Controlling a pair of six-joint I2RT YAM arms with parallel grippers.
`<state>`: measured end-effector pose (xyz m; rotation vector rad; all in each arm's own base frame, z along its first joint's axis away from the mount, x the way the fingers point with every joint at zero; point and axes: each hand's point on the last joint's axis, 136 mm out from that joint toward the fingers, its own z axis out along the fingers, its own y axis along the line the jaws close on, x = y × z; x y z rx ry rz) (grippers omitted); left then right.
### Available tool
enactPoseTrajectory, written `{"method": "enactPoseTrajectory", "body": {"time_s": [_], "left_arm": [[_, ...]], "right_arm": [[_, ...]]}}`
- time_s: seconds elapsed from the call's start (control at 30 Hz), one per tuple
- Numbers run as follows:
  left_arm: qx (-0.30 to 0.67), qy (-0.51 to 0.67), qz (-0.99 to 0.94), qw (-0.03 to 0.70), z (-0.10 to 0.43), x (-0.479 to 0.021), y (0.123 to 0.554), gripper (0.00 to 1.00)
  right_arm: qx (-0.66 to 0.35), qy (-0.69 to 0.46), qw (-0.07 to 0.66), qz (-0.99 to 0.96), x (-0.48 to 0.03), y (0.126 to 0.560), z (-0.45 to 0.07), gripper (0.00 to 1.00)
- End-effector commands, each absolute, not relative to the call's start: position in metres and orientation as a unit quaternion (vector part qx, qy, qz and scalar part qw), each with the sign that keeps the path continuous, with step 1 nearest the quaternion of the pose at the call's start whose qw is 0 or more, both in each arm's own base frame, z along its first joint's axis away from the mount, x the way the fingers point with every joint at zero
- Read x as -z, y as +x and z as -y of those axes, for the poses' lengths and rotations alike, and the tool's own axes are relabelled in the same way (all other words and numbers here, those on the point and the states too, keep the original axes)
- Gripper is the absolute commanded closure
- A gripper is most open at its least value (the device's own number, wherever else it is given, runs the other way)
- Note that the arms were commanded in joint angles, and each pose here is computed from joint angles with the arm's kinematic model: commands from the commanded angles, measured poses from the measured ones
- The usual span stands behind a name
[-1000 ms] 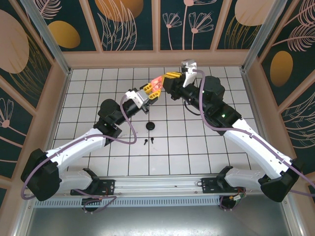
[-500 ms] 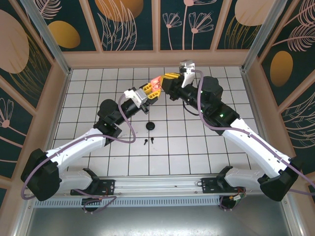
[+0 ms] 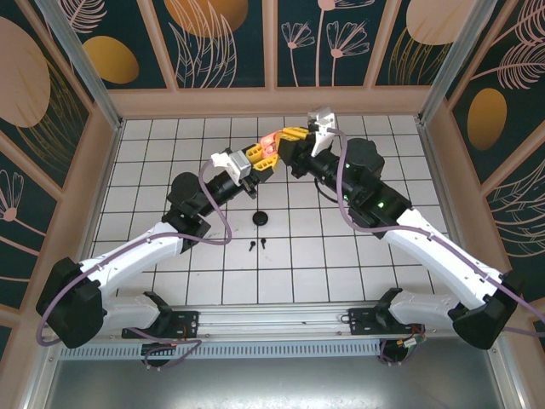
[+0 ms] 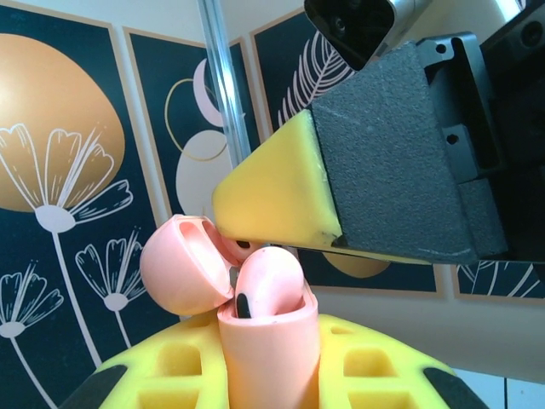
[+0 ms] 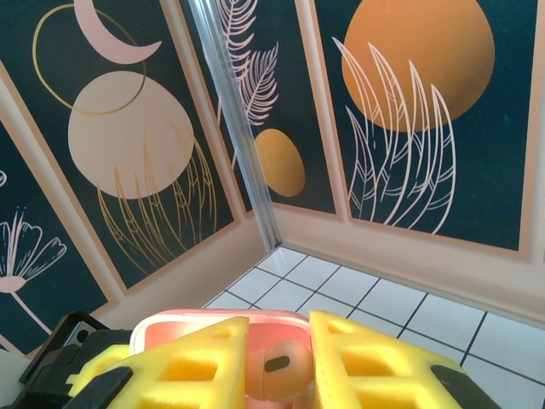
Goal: Insert the wireless bluetooth earbuds into the charging case
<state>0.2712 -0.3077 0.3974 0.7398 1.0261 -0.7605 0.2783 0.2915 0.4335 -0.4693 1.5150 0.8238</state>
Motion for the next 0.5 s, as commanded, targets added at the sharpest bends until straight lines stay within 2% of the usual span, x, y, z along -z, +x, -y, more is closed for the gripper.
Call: {"method": "enactPoseTrajectory", "body": {"time_s": [0.0, 0.47], "left_arm": [[0.380, 0.323, -0.388, 0.775, 0.299, -0.449, 0.247, 1.00], [0.397, 0.318, -0.385, 0.770, 0.302, -0.456, 0.248, 1.00]], "right_arm": [[-0.346, -0.235, 0.611, -0.672, -0.412, 0.269, -0.299, 0.78], [-0.324, -0.277, 0.583, -0.692, -0.395, 0.262, -0.307, 0.78]]}}
